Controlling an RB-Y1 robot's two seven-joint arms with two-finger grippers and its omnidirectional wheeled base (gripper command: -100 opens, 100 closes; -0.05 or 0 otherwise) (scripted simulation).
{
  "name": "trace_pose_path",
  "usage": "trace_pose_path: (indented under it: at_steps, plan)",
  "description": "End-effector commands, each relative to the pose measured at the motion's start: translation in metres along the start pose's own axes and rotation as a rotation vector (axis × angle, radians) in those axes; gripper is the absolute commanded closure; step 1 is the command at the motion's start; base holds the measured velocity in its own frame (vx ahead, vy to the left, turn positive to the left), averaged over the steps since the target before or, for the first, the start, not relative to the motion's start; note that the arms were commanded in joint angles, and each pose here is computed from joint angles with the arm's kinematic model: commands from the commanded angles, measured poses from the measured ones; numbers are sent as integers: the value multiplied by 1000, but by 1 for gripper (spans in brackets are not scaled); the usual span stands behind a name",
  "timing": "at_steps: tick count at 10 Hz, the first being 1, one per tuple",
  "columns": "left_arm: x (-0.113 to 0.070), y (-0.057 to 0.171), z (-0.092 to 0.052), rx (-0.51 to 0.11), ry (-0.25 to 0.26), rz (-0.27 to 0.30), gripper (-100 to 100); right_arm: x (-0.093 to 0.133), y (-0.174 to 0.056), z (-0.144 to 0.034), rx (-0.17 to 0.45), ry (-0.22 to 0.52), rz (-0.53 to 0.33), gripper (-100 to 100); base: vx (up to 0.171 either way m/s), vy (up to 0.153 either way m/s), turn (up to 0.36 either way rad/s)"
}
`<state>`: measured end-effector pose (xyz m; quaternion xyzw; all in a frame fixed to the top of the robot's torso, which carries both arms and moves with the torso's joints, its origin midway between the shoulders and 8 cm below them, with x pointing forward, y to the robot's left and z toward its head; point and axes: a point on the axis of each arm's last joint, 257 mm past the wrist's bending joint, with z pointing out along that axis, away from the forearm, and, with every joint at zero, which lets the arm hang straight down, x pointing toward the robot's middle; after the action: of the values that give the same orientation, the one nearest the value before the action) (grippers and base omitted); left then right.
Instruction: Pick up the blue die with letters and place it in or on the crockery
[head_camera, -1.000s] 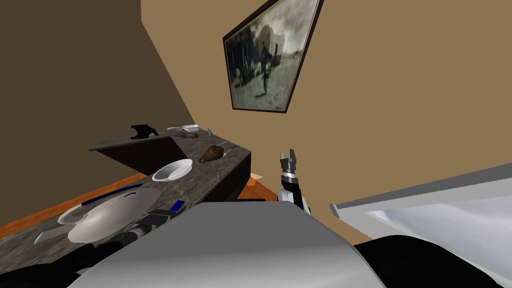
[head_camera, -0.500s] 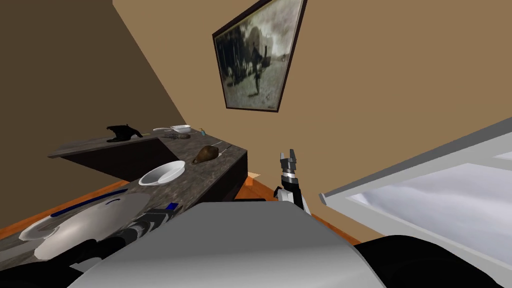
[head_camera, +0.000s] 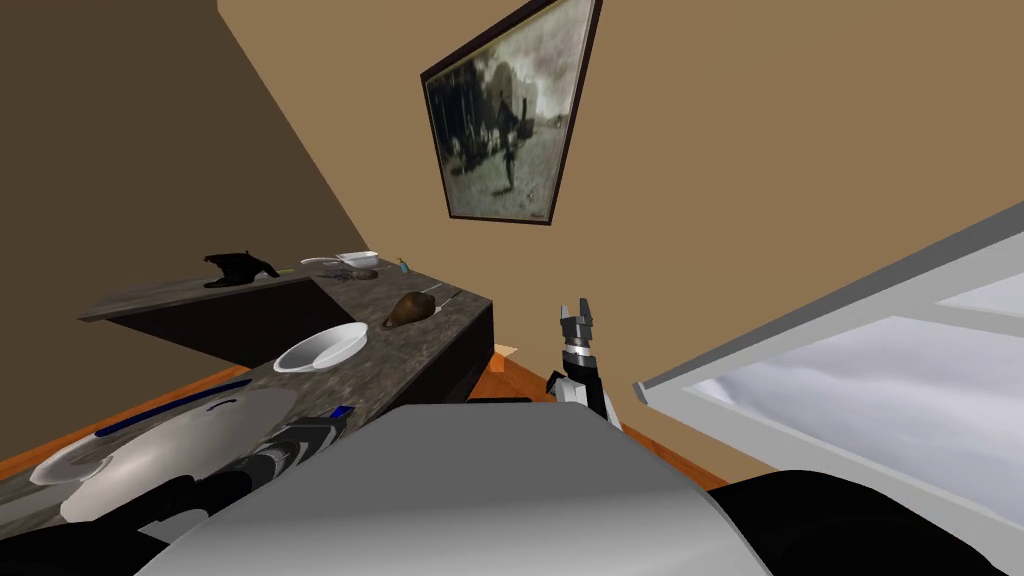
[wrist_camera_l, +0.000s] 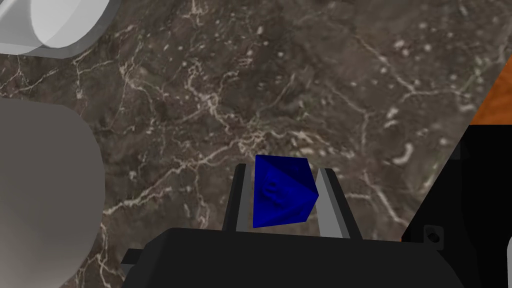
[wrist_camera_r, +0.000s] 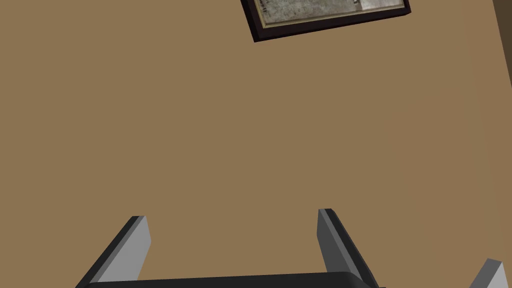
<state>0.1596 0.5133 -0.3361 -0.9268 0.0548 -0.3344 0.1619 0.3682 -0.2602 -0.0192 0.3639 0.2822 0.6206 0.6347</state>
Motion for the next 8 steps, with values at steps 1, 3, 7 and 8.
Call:
trace_pose_path:
  at_steps: [1, 3, 7, 8]
  plan:
    - [0, 0, 0, 0, 0, 0, 100, 0, 0, 0, 0, 0, 0, 0, 0, 0, 0]
    - [0, 0, 0, 0, 0, 0, 0, 0, 0, 0, 0, 0, 0, 0, 0, 0, 0]
    - [10, 29, -20, -47, 22, 52, 100, 0, 0, 0, 0, 0, 0, 0, 57, 45, 181]
    - [11, 33, -23, -53, 25, 58, 100, 0, 0, 0, 0, 0, 0, 0, 60, 44, 128]
